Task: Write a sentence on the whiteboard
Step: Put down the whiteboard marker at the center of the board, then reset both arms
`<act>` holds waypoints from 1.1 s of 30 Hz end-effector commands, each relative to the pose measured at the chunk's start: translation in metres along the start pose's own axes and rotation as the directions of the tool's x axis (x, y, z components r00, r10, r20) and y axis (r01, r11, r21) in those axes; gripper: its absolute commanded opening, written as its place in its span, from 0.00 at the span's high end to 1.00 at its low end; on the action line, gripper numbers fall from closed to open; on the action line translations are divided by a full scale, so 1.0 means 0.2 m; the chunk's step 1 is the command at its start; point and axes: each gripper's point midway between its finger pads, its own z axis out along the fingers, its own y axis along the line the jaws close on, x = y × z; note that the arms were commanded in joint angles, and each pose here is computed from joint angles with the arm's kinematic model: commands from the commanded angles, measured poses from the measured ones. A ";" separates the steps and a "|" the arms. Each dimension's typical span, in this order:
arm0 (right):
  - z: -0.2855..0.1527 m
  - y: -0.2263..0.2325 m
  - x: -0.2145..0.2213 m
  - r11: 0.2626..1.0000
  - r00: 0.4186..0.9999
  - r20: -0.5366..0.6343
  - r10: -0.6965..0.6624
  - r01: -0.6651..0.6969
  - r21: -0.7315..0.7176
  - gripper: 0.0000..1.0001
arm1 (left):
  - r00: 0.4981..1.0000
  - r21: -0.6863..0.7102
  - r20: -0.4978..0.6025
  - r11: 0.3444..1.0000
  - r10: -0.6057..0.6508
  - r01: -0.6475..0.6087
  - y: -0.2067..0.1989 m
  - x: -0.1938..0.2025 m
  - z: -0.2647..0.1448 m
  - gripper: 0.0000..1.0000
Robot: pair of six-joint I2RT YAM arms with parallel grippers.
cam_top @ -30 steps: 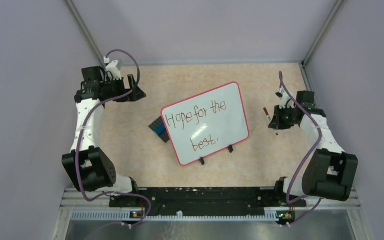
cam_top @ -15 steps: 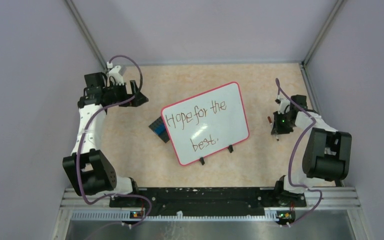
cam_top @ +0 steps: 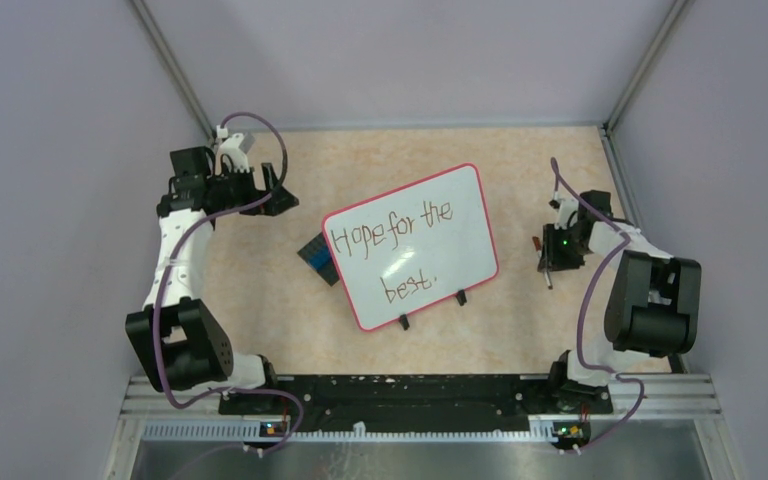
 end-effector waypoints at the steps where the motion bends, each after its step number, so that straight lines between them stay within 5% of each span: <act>1: -0.04 -0.01 -0.05 1.000 1.000 0.011 -0.004 0.004 0.011 0.67 | 0.997 0.027 0.043 0.998 0.059 -0.060 -0.04 -0.05 -0.02 0.01; 9: -0.29 0.08 -0.35 0.998 0.983 0.183 -0.035 0.043 -0.043 0.45 | 0.998 0.024 0.020 0.997 0.066 -0.067 -0.02 -0.09 -0.01 0.01; 16: -0.65 0.22 -0.70 0.978 0.906 0.413 -0.089 0.158 -0.137 0.29 | 0.994 0.006 0.016 0.994 0.105 -0.106 0.04 -0.27 0.00 0.01; 26: -1.20 0.18 -1.08 0.967 0.697 0.713 -0.069 0.223 -0.124 0.27 | 0.961 -0.257 0.149 0.948 0.233 -0.189 0.16 -0.77 -0.23 0.01; 33: -1.33 0.11 -1.16 0.974 0.638 0.769 -0.035 0.193 -0.116 0.27 | 0.952 -0.374 0.209 0.918 0.223 -0.133 0.26 -0.83 -0.34 0.01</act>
